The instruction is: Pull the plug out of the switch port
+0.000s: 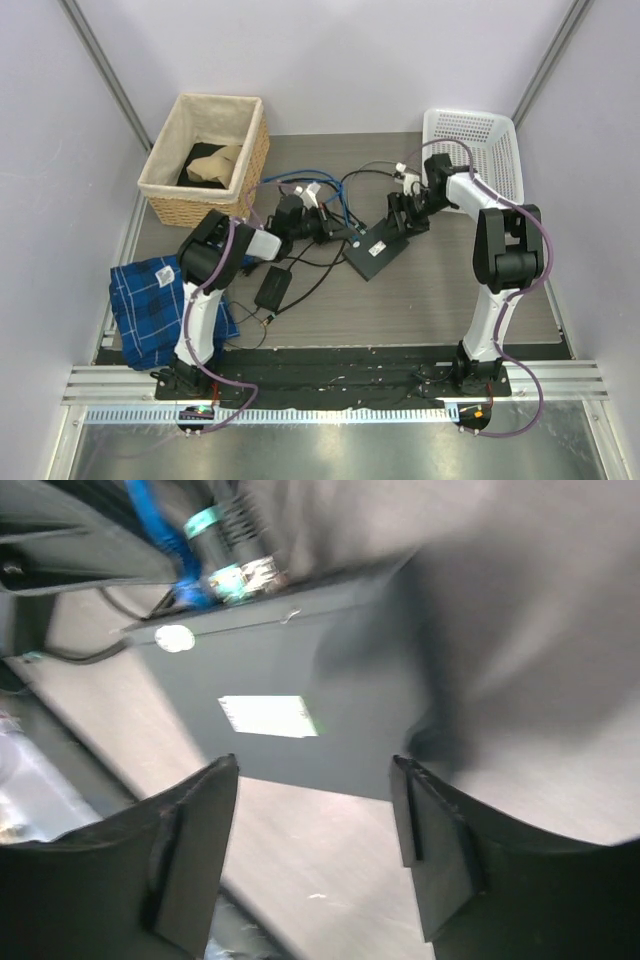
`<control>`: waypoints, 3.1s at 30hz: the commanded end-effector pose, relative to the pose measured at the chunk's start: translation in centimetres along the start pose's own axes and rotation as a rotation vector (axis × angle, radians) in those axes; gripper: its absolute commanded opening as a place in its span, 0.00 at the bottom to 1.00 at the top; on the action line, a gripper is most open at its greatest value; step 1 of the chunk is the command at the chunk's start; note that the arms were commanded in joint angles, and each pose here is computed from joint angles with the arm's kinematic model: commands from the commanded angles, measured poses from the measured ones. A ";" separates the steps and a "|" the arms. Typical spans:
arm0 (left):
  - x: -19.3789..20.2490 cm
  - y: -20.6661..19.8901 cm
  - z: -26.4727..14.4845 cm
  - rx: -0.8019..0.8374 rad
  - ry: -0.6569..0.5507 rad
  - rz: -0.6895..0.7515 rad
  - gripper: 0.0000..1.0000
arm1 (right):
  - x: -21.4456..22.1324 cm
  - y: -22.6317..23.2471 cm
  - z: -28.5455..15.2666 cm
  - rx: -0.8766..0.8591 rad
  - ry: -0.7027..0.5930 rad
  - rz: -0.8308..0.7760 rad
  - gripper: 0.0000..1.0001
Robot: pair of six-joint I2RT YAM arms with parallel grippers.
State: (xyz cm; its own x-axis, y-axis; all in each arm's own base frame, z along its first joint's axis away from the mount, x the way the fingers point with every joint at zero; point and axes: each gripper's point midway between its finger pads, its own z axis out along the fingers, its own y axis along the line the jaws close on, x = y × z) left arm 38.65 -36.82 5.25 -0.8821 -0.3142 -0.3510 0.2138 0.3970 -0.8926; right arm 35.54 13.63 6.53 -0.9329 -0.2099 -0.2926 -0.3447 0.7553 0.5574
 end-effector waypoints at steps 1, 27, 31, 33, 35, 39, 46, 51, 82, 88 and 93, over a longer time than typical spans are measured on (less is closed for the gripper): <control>-1.5 -5.0 -1.9 0.123 0.102 0.373 0.00 | -5.5 -0.2 -4.8 0.118 -0.129 -0.454 0.73; -3.5 -9.2 -5.7 0.175 0.315 1.060 0.00 | -1.7 5.2 3.4 -0.215 -0.031 -1.002 0.86; -4.2 -9.1 -5.4 0.149 0.287 1.072 0.00 | -2.8 6.3 4.0 -0.191 -0.085 -0.956 0.58; -5.4 -9.0 -5.1 0.105 0.231 1.079 0.00 | -4.6 6.2 3.5 -0.097 -0.172 -0.951 0.42; -7.0 -9.7 -4.6 0.083 0.150 1.063 0.15 | -4.5 4.6 3.2 0.020 -0.195 -0.949 0.22; -9.7 -11.5 -3.9 0.047 0.069 1.015 0.39 | -7.5 3.7 0.2 0.247 -0.371 -0.932 0.02; -10.7 -11.3 -6.1 -0.032 0.048 0.920 0.61 | -7.7 2.6 -5.9 0.674 -0.527 -1.029 0.01; -8.4 -7.1 -9.5 -0.178 0.113 0.775 0.64 | -3.2 1.5 -2.4 0.779 -0.367 -1.189 0.01; -10.8 3.9 -18.0 -0.472 0.016 0.044 0.63 | 9.0 14.4 -14.3 0.222 -0.030 -1.468 0.88; -13.2 4.7 -23.1 -0.818 -0.004 0.298 0.64 | 2.8 11.6 -17.4 0.487 -0.303 -1.310 0.88; -14.6 2.0 -24.7 -0.807 0.020 0.489 0.63 | -3.3 10.1 -17.4 0.497 -0.480 -1.019 0.84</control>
State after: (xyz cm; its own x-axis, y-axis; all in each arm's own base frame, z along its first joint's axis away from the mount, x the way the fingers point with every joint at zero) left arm 41.52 -11.95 11.14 -0.8557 -0.1137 -0.5049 0.0757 0.9376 -0.3394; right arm 27.43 10.17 24.36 0.0076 -0.8113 -0.5846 -0.8208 0.3289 -0.4670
